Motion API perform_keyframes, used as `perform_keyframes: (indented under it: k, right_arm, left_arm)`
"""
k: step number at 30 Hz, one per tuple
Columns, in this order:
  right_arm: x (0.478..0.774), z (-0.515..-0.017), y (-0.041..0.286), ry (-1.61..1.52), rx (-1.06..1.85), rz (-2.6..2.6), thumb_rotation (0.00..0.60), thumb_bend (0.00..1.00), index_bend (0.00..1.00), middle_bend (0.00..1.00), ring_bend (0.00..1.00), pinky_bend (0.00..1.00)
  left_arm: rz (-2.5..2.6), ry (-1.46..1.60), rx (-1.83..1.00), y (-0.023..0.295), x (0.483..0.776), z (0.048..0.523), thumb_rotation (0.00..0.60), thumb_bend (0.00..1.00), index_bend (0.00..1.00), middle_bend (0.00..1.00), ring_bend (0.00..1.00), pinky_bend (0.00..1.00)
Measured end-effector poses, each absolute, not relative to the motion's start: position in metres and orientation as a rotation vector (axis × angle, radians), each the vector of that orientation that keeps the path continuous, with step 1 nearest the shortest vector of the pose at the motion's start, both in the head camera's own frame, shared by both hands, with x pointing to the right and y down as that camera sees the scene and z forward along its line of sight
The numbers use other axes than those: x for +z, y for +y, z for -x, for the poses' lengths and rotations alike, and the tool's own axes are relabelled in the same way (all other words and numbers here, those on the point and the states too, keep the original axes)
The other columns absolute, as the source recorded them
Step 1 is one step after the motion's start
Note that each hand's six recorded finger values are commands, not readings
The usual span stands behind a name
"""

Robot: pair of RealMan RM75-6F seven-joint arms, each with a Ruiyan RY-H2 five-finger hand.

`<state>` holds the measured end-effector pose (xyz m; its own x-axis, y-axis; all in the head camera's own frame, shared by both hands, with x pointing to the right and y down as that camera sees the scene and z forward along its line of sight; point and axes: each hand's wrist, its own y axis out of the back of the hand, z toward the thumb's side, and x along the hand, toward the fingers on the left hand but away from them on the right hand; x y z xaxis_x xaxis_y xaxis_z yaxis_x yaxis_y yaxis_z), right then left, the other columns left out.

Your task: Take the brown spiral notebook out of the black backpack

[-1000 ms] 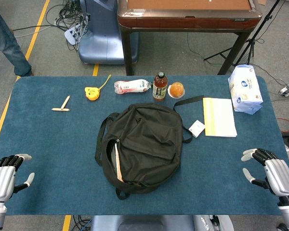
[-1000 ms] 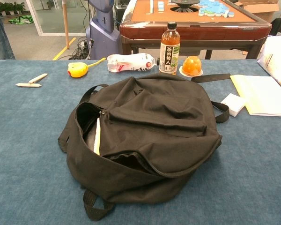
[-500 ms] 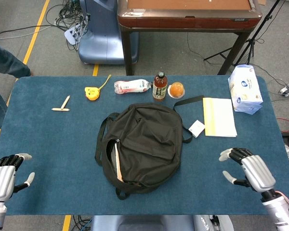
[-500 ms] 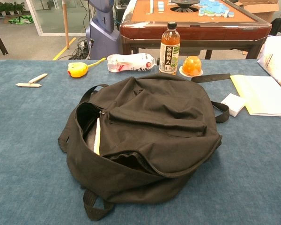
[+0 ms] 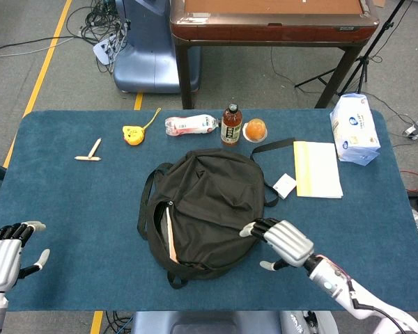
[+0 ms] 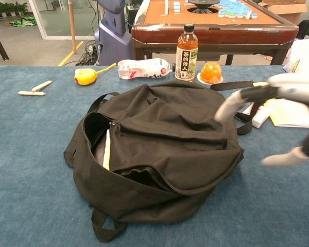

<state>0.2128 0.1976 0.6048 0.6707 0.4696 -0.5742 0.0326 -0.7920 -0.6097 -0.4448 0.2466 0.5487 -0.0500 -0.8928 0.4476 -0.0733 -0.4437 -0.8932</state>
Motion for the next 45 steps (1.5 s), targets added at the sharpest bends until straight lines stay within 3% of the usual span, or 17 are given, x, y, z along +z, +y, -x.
perform_keyframes:
  k: [10,14,17,22,26,38,41,45]
  right_arm:
    - [0.644,-0.137,0.192,-0.194,0.948,2.285,0.6,0.19,0.26,0.19,0.09,0.24]
    - [0.657,-0.119,0.194,-0.136,0.955,2.276,0.6,0.19,0.26,0.23,0.09,0.23]
    - [0.662,-0.112,0.194,-0.103,0.957,2.254,0.6,0.27,0.35,0.32,0.1,0.23]
    - [0.665,-0.106,0.191,-0.136,0.957,2.232,0.6,0.47,0.54,0.49,0.22,0.23]
    - [0.665,-0.107,0.182,-0.204,0.969,2.234,0.6,0.52,0.59,0.54,0.28,0.23]
    - [0.654,-0.119,0.139,-0.636,1.023,2.406,0.6,0.52,0.6,0.55,0.34,0.23]
    - [0.653,-0.126,0.126,-0.797,1.041,2.428,0.6,0.52,0.6,0.55,0.34,0.23]
    - [0.653,-0.133,0.116,-0.983,1.049,2.437,0.6,0.52,0.6,0.54,0.34,0.23]
  left_arm:
    - [1.557,1.054,-1.561,0.245,0.547,0.445,0.6,0.27,0.33,0.3,0.25,0.2]
    - [1.558,1.057,-1.563,0.245,0.546,0.447,0.6,0.27,0.33,0.3,0.25,0.2]
    - [1.558,1.057,-1.564,0.245,0.547,0.448,0.6,0.27,0.33,0.3,0.25,0.2]
    - [1.566,1.061,-1.561,0.244,0.547,0.448,0.6,0.27,0.33,0.3,0.25,0.2]
    - [1.571,1.058,-1.553,0.243,0.547,0.447,0.6,0.27,0.33,0.3,0.25,0.2]
    - [1.682,1.005,-1.428,0.219,0.555,0.425,0.6,0.27,0.36,0.31,0.26,0.2]
    - [1.745,0.988,-1.355,0.21,0.557,0.412,0.6,0.27,0.41,0.36,0.31,0.21]
    - [1.839,0.941,-1.225,0.2,0.558,0.39,0.6,0.27,0.51,0.5,0.43,0.37]
